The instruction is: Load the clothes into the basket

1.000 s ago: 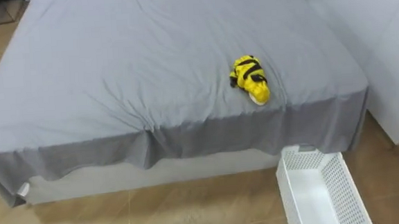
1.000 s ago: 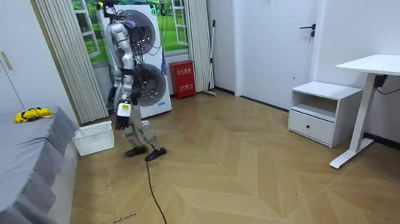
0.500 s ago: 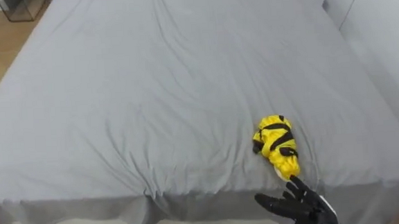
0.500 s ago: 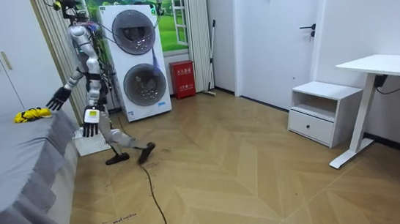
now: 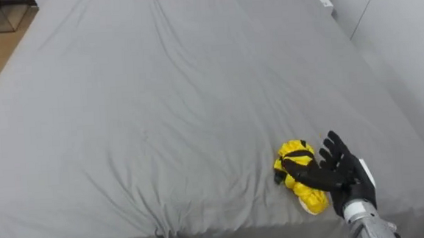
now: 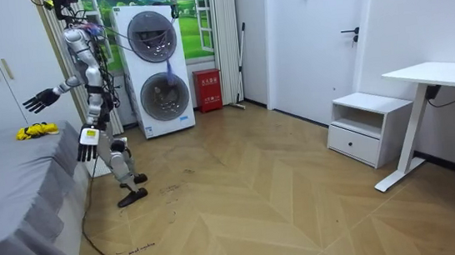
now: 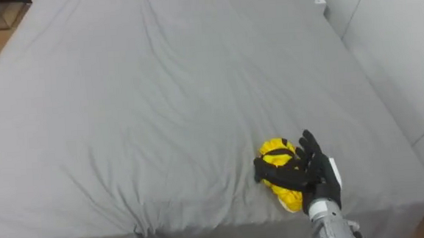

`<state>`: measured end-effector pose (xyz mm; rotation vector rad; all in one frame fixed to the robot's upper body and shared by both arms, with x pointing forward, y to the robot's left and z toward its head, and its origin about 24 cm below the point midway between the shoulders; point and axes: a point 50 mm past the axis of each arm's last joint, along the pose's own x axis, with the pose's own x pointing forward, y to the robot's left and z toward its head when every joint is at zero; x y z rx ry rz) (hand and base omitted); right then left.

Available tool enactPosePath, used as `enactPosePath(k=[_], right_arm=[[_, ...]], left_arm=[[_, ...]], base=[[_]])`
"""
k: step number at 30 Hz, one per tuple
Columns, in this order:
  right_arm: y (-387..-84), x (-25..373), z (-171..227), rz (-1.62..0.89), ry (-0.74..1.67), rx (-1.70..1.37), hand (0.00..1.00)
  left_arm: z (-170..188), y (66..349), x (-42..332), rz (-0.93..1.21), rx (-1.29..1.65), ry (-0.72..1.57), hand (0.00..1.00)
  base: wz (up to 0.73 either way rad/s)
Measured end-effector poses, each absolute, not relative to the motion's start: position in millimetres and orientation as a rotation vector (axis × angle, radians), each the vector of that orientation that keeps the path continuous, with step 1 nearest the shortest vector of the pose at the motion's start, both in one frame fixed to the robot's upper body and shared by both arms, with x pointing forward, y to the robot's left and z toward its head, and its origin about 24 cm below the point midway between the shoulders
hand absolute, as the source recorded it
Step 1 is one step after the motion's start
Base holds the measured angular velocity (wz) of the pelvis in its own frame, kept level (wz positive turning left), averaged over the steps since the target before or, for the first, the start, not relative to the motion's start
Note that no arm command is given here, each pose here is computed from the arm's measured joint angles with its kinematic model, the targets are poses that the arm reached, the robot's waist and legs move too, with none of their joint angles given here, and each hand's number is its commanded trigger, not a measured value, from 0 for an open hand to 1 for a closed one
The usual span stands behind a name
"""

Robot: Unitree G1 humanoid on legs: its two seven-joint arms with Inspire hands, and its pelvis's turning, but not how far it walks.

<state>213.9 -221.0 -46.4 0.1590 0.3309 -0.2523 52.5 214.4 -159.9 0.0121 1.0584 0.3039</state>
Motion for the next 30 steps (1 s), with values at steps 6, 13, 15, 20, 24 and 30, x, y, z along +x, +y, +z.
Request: enactPosePath(k=[6, 13, 15, 20, 24, 30], right_arm=[[-220.4, 226.5, -35.9, -0.264, 0.29, 0.108, 0.0], [-209.9, 240.5, -26.4, -0.201, 0.248, -0.032, 0.0], [-207.6, 242.5, -27.1, -0.191, 0.251, -0.059, 0.0], [-210.6, 251.9, -40.7, -0.252, 0.327, -0.084, 0.0], [-218.5, 245.4, -63.1, -0.302, 0.451, -0.119, 0.0], [-235.6, 259.1, -55.0, -0.396, 0.444, -0.159, 0.0]], left_arm=[[-159.7, 216.7, 54.0, 0.308, 0.015, 1.063, 0.0], [-159.5, 220.1, 57.2, 0.311, 0.023, 1.071, 0.0], [-159.6, 221.0, 57.5, 0.314, 0.022, 1.076, 0.0], [-161.1, 221.2, 63.6, 0.311, 0.025, 1.093, 0.0], [-161.0, 220.6, 69.9, 0.303, 0.029, 1.09, 0.0], [-160.7, 220.8, 74.8, 0.302, 0.029, 1.084, 0.0]], base=[[0.02], [0.0], [0.0], [0.06], [0.04], [0.06]])
